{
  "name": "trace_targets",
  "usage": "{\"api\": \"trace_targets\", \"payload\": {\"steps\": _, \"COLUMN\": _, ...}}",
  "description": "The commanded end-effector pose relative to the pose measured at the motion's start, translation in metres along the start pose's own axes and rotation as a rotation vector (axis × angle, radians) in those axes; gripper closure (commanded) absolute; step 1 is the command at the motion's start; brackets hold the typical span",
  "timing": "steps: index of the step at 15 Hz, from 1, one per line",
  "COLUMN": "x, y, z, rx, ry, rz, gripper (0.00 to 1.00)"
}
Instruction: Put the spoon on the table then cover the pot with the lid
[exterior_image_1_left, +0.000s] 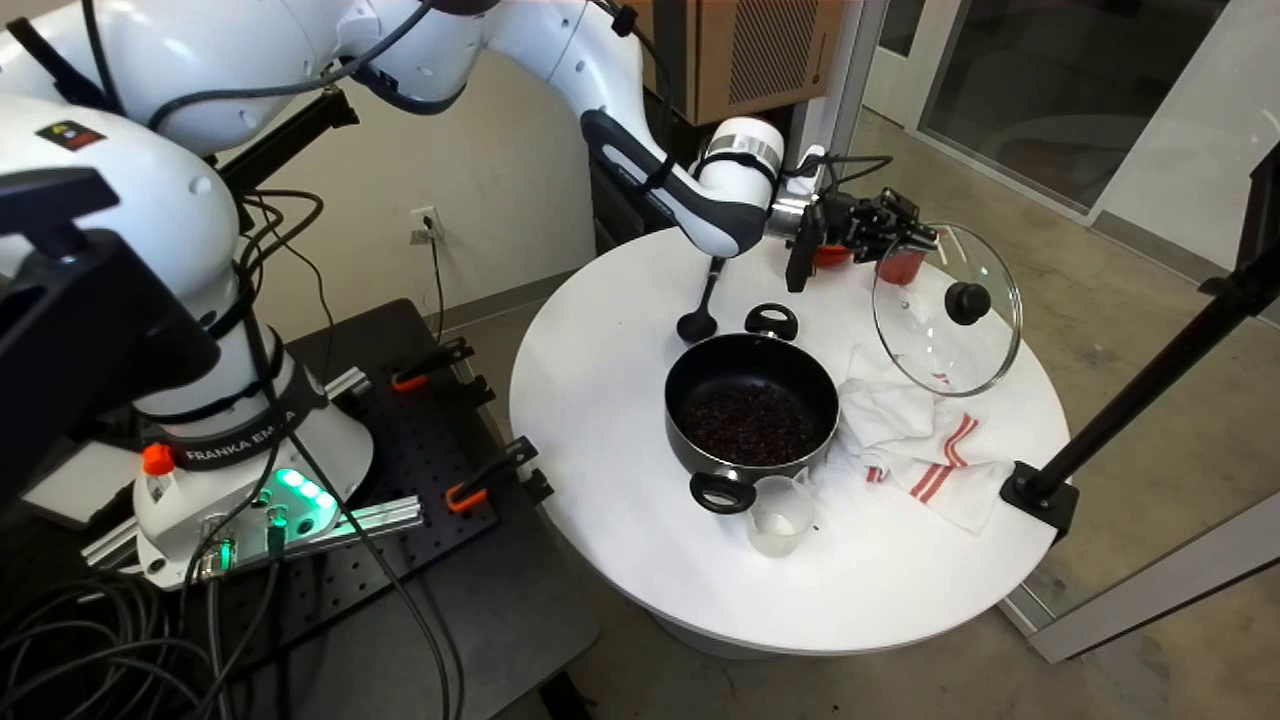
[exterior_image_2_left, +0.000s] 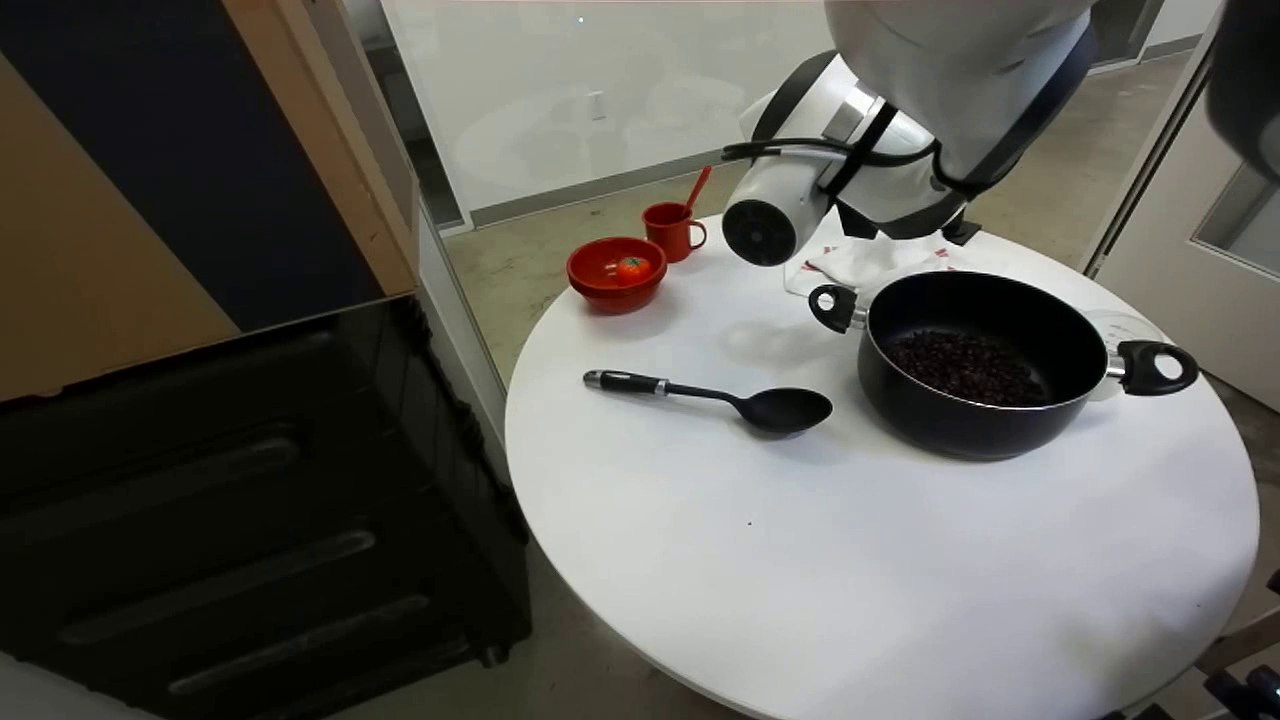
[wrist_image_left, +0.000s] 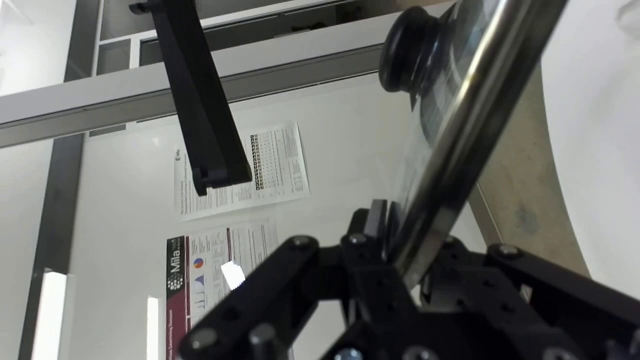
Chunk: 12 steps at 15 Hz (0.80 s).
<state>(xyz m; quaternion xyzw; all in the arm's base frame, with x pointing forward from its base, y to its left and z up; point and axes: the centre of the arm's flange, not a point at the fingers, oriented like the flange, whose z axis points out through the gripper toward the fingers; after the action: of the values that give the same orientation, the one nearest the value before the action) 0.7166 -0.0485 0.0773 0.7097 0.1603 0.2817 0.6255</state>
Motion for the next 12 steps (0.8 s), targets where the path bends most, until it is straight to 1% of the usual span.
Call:
{"api": "trace_targets", "payload": {"steps": 1, "x": -0.011, "y": 0.003, "z": 0.007, "rx": -0.004, "ry": -0.03, "rz": -0.028, "gripper": 0.97}}
{"api": "trace_targets", "payload": {"steps": 6, "x": -0.022, "y": -0.02, "z": 0.002, "rx": 0.093, "ry": 0.001, "rz": -0.046, "gripper": 0.97}}
{"api": "trace_targets", "payload": {"steps": 12, "x": -0.026, "y": -0.029, "z": 0.001, "rx": 0.237, "ry": 0.045, "rz": -0.014, "gripper": 0.97}}
